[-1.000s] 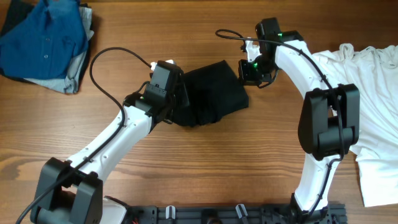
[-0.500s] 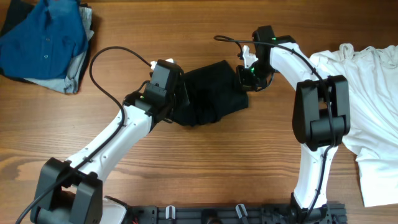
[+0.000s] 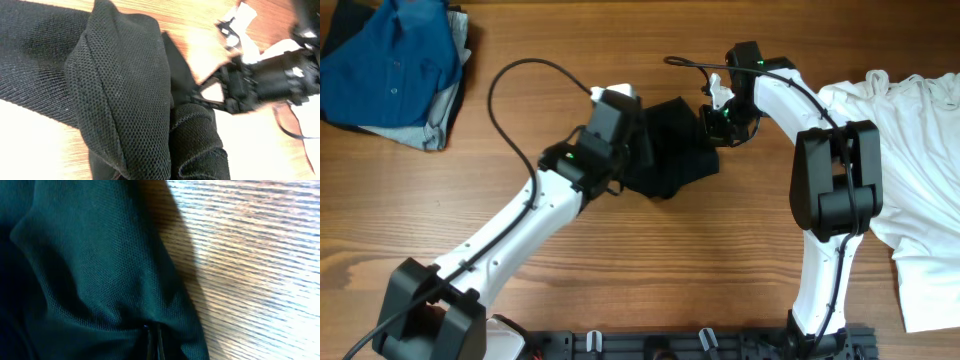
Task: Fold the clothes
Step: 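Push the folded left end onto the bundle toward the right gripper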
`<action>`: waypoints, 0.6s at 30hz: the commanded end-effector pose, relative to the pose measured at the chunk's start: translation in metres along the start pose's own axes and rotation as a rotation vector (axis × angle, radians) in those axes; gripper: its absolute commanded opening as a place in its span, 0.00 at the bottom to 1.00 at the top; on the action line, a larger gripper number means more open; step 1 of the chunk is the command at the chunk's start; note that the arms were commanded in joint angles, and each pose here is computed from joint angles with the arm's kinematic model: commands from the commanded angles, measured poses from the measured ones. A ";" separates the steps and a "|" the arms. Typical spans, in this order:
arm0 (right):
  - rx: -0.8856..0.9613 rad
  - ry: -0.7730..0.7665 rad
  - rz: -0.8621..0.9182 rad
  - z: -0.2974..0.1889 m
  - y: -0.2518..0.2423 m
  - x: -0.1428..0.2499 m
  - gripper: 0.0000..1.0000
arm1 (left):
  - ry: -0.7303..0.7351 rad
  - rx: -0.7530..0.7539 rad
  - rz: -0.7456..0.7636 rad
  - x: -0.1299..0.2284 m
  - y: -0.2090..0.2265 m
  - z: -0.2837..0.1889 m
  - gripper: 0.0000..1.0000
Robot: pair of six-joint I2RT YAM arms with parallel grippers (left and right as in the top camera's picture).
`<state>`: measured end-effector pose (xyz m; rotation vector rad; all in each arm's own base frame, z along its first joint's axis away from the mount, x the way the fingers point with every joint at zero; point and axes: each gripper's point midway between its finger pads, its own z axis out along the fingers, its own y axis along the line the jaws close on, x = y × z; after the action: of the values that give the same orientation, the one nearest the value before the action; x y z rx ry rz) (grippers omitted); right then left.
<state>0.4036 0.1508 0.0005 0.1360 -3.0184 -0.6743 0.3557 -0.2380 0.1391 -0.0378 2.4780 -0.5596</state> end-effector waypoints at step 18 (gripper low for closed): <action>0.000 0.075 -0.018 0.032 0.010 0.013 0.04 | 0.123 -0.013 -0.032 0.047 -0.013 0.064 0.04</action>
<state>0.3997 0.1652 0.0004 0.1882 -3.0124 -0.6804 0.3452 -0.2703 0.0847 -0.0116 2.5884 -0.5468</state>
